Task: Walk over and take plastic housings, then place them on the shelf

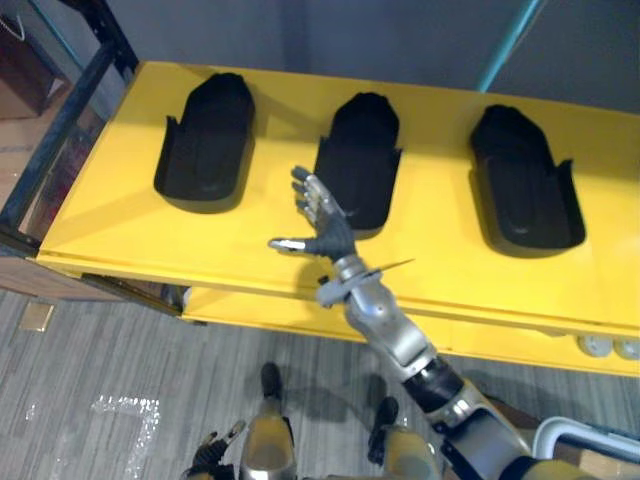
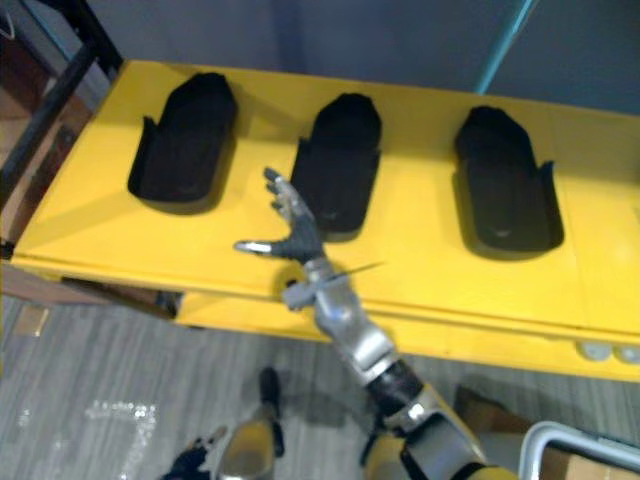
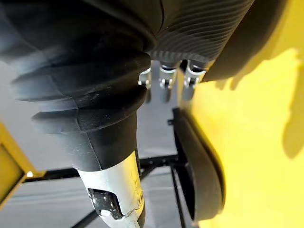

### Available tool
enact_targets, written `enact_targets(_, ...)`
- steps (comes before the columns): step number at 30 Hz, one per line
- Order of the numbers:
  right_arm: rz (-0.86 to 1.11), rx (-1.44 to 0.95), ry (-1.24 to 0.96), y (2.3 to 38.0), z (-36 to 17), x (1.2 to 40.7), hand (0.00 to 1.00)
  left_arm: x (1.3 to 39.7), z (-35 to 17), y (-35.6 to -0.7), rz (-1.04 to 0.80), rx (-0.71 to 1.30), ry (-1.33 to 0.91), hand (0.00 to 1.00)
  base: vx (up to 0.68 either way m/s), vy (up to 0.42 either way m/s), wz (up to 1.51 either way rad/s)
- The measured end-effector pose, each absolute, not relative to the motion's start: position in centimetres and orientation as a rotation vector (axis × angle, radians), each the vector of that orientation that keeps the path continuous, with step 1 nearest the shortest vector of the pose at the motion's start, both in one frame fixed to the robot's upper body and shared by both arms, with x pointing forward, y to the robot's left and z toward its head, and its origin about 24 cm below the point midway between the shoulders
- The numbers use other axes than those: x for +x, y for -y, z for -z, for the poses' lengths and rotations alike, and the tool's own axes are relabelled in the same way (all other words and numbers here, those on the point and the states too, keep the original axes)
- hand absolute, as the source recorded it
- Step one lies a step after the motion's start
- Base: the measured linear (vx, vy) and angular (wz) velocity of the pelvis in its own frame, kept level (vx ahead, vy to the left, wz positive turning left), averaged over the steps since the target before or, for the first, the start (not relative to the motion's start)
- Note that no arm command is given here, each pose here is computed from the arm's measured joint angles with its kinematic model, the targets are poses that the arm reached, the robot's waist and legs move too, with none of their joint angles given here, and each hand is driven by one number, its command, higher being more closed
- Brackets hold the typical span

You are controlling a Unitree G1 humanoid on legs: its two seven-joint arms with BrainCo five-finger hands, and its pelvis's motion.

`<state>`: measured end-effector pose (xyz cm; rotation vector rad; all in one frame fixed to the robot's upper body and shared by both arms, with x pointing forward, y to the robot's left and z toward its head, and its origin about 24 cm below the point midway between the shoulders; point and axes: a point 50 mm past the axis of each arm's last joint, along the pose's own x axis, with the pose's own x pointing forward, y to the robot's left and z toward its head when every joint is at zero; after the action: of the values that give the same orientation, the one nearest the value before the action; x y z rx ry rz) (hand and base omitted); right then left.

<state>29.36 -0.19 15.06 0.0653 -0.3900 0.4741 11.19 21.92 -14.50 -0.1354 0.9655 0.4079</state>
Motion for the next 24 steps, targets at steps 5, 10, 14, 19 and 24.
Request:
enact_targets(5,-0.533,0.038,0.408,-0.9,-15.3,28.9,0.0,12.0,14.1,-21.9,-0.408,-0.136,-0.931,0.0,-0.01,-0.011,0.05)
enact_targets(10,-0.552,-0.012,0.418,-1.4,-14.9,28.4,0.0,12.8,13.6,-21.9,-0.405,-0.139,-0.881,0.0,-0.01,-0.002,-0.01)
enact_targets(14,-0.54,-0.074,0.423,-1.5,-14.5,28.5,0.0,13.1,13.5,-21.8,-0.399,-0.14,-0.872,0.0,0.02,-0.009,0.0)
enact_targets(19,-0.498,-0.109,0.41,-1.2,-13.8,28.9,0.0,13.0,13.6,-21.7,-0.387,-0.131,-0.878,0.0,0.01,-0.003,0.01)
enact_targets(24,-0.478,-0.118,0.418,-1.0,-13.9,29.0,0.0,12.8,13.7,-21.6,-0.381,-0.133,-0.889,0.0,-0.01,-0.001,0.0)
